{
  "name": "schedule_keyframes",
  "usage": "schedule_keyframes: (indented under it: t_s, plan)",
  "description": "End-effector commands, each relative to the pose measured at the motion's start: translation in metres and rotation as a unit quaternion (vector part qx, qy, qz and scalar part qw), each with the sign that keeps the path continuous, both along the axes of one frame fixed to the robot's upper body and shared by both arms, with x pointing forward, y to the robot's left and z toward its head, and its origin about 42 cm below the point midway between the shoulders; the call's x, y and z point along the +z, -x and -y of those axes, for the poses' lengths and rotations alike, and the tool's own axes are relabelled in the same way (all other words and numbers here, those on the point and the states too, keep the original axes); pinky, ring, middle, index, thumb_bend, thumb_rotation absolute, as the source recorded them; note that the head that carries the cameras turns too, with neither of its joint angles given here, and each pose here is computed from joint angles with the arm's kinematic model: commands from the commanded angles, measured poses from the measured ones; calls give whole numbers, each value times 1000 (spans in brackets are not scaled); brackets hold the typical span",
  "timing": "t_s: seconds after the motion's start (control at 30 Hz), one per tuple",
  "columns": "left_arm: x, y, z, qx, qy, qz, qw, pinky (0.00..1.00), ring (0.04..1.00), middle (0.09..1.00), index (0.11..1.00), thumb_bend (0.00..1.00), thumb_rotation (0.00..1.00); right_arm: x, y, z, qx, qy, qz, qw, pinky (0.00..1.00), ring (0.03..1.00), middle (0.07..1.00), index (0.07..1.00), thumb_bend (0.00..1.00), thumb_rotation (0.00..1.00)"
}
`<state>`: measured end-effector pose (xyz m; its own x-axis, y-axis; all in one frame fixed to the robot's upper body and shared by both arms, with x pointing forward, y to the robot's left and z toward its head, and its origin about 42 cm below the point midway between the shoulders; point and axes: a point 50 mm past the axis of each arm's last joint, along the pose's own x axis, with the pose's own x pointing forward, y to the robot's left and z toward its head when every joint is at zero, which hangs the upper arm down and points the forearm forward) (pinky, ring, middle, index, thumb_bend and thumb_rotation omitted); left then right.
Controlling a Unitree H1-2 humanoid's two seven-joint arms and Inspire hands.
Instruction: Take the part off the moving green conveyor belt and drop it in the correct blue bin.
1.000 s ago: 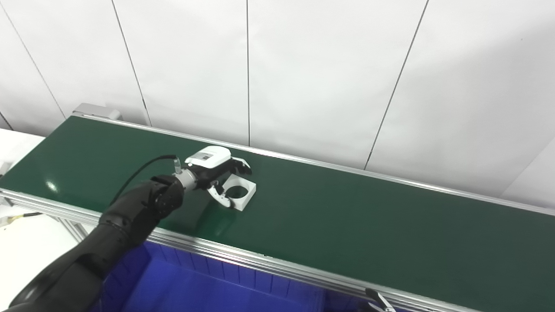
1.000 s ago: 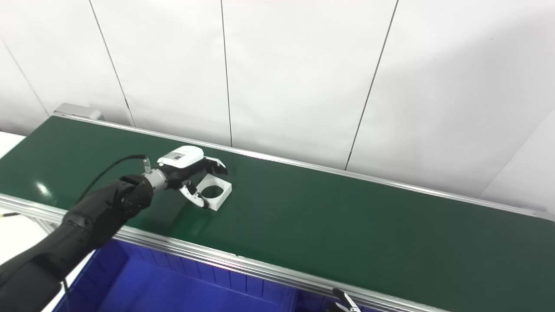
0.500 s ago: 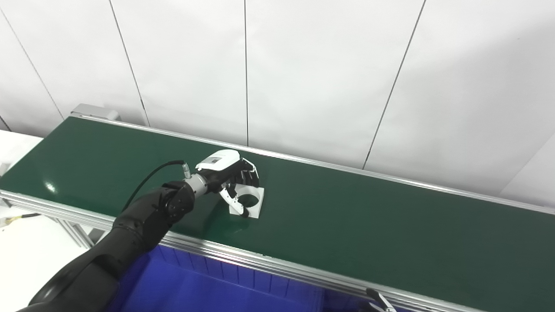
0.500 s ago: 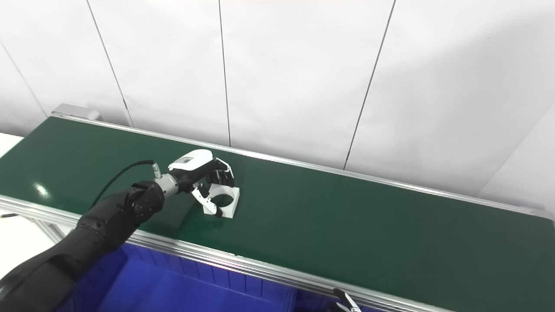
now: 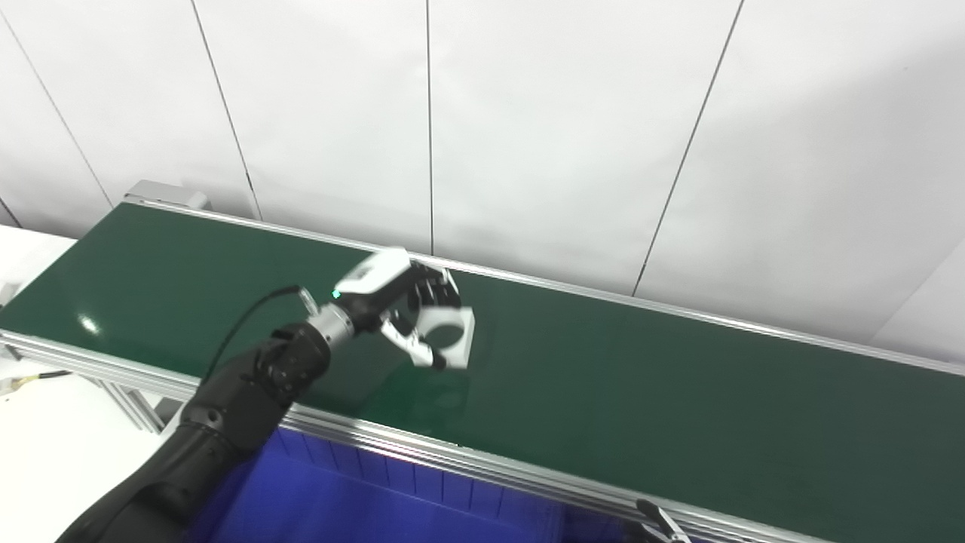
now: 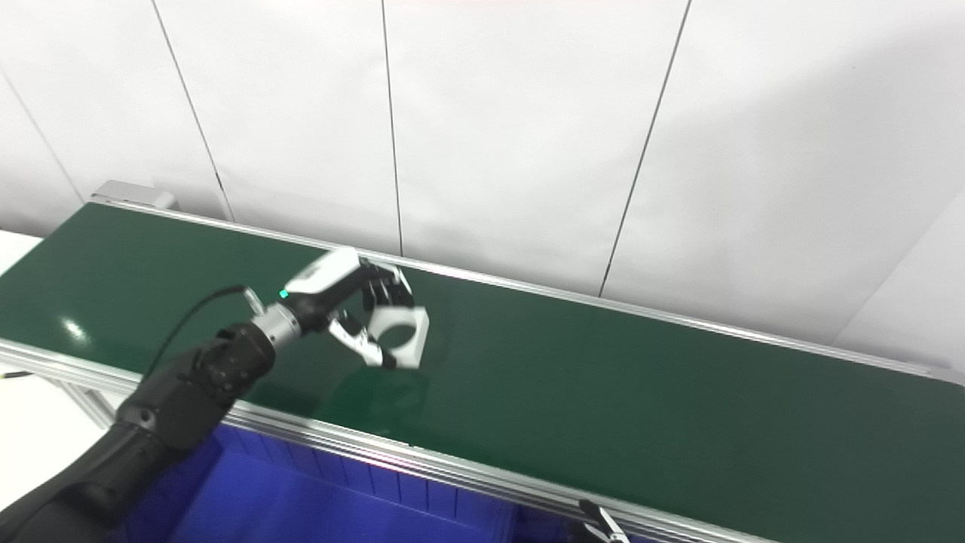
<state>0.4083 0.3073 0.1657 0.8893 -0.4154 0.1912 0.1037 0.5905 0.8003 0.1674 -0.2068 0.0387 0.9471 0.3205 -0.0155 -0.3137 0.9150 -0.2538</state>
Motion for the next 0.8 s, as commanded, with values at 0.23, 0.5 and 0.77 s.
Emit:
schedule_keyframes:
  t_s: [0.23,0.5,0.77]
  plan:
    - [46,26,-12,-29,98,79,992,319,383,497,528,492,0,15,-1,-3,-3,-7,40,999,666,768,784,891,811,347]
    - [23,55,-13,-33,104,52,993,238,443,494,490,499,0,20,2,-10,-13,-3,50,999,671,776,797,892,793,354]
    - [-29,84,-4,-57,76,-39,995,279,446,480,499,498,0,25,4,-22,-29,-5,56,998,694,792,814,907,765,389]
